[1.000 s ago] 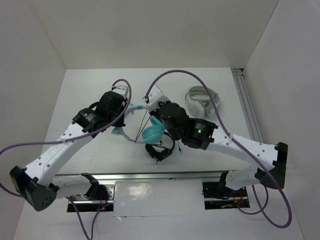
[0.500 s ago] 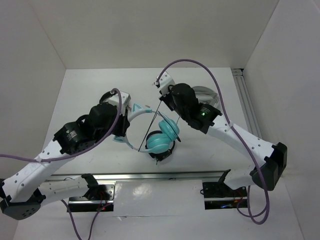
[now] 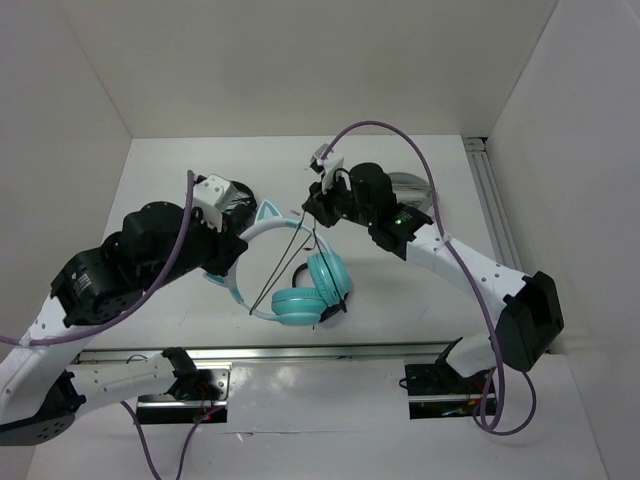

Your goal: Wrap the headphones

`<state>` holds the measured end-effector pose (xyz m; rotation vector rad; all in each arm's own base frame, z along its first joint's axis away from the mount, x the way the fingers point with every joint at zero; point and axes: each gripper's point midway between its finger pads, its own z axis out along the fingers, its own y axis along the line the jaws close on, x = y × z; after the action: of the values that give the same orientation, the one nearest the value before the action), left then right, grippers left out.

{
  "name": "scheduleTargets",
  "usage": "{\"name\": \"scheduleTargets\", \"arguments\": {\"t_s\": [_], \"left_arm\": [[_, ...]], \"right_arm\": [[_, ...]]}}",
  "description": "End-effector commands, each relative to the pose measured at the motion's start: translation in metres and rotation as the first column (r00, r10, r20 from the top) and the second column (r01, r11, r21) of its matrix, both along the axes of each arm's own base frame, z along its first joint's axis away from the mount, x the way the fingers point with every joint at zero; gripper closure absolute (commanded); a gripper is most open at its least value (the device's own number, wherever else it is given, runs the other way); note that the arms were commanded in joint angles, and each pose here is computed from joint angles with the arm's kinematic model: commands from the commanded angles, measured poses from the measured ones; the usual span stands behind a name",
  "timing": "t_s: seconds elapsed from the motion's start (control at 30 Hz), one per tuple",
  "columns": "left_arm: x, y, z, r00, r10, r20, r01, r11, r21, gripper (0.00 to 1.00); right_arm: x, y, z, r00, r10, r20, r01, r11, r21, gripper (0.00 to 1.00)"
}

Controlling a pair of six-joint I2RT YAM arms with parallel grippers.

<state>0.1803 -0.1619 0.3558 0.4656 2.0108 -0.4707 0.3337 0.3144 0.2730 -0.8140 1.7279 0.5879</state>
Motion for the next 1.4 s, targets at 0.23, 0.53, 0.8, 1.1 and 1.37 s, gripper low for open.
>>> {"name": "scheduleTargets", "arguments": {"t_s": [0.23, 0.53, 0.8, 1.1, 1.37], "left_arm": [[0.000, -0.007, 0.082, 0.994, 0.059, 0.093, -0.030, 0.959, -0.281, 1.00], [0.006, 0.021, 0.104, 0.967, 0.256, 0.010, -0.235, 0.902, -0.361, 1.00], [0.008, 0.047, 0.109, 0.917, 0.398, -0.034, -0.377, 0.833, -0.406, 1.00], [0.013, 0.074, 0.112, 0.837, 0.543, -0.063, -0.507, 0.730, -0.458, 1.00], [0.043, 0.106, 0.090, 0.606, 0.792, -0.077, -0.735, 0.520, -0.435, 1.00]], "right_arm": [[-0.025, 0.065, -0.010, 0.972, 0.234, -0.029, -0.214, 0.928, 0.305, 0.69], [-0.012, 0.106, -0.059, 0.952, 0.293, -0.090, -0.232, 0.880, 0.414, 0.67], [-0.009, 0.128, -0.097, 0.936, 0.322, -0.145, -0.230, 0.868, 0.440, 0.67], [-0.017, 0.124, -0.113, 0.927, 0.332, -0.172, -0.222, 0.859, 0.462, 0.95], [-0.075, 0.112, -0.125, 0.951, 0.154, -0.270, -0.045, 0.928, 0.369, 1.00]]}}
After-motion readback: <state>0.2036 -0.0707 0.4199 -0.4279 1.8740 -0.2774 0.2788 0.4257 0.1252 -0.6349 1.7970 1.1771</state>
